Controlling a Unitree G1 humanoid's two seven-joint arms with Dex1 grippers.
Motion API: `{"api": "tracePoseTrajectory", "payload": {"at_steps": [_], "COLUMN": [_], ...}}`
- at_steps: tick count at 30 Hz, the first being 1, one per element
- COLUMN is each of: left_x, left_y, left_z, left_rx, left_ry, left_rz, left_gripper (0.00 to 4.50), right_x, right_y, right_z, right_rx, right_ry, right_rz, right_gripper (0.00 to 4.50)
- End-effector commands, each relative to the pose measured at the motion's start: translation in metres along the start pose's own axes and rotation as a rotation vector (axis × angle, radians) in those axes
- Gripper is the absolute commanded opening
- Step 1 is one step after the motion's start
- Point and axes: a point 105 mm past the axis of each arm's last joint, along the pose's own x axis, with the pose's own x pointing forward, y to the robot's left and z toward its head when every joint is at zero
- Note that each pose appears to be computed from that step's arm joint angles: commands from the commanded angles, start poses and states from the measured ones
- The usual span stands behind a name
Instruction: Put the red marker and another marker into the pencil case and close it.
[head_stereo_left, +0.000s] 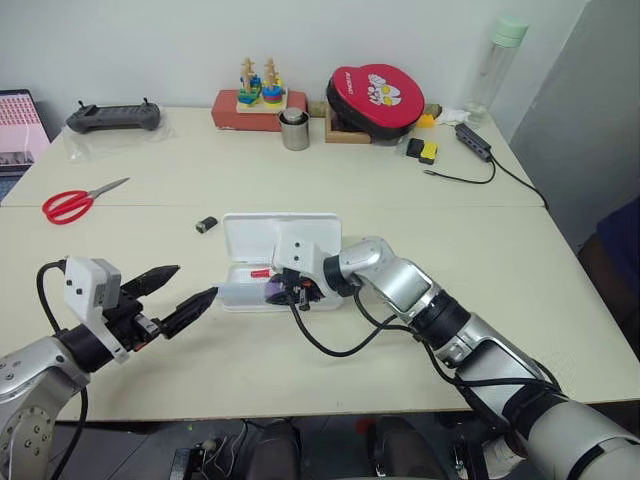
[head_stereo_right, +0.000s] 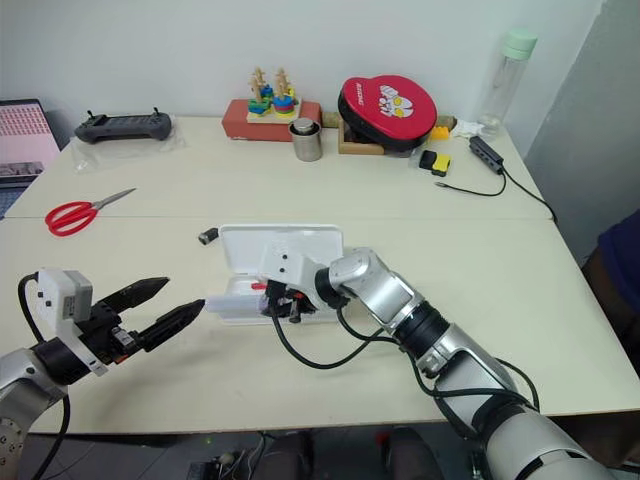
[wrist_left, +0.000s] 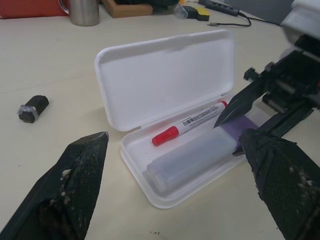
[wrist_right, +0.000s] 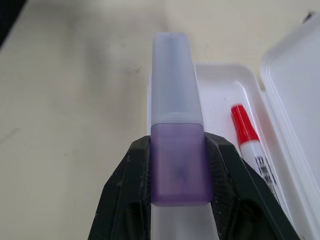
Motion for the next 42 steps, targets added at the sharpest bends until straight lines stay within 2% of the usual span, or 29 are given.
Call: {"api": "tracePoseTrajectory", "payload": {"at_steps": [1,7,9,17,21,24,27,30,37,42], "left_x": [0.000,0.005,0.006,0.017,0.023,0.030,0.043,0.058,0.097,0.126], "left_y": [-0.004,-0.001,0.003,0.017,0.037,0.067,0.083,0.103,0.131,0.133], "left_z": [0.013,0.016,0.018,0.029,0.033,0.034,0.036,0.037,0.022,0.003], "left_rx": [0.038,0.031,0.034,0.045,0.062,0.083,0.104,0.125,0.151,0.126], "left_ry": [-0.028,-0.044,-0.049,-0.081,-0.083,-0.062,-0.049,-0.028,0.080,0.138], "left_rz": [-0.010,0.006,0.019,0.066,0.151,0.264,0.282,0.316,0.324,0.298], "left_gripper": [4.50,4.50,4.50,4.50,4.50,4.50,4.50,4.50,4.50,4.50], "right_x": [-0.003,-0.006,-0.007,-0.014,-0.031,-0.058,-0.079,-0.094,-0.110,-0.116], "right_y": [-0.008,-0.010,-0.011,-0.018,-0.023,-0.031,-0.041,-0.056,-0.064,-0.064], "right_z": [0.004,0.004,0.008,0.033,0.069,0.111,0.129,0.133,0.124,0.116], "right_rx": [-0.041,-0.046,-0.050,-0.061,-0.060,-0.030,-0.009,-0.004,0.012,0.023], "right_ry": [-0.005,-0.012,-0.023,-0.116,-0.277,-0.482,-0.566,-0.587,-0.580,-0.561], "right_rz": [-0.010,-0.001,-0.003,-0.026,-0.039,-0.075,-0.149,-0.278,-0.397,-0.445], "right_gripper": [1.11,1.11,1.81,3.56,4.48,4.48,4.48,4.48,4.48,4.48]}}
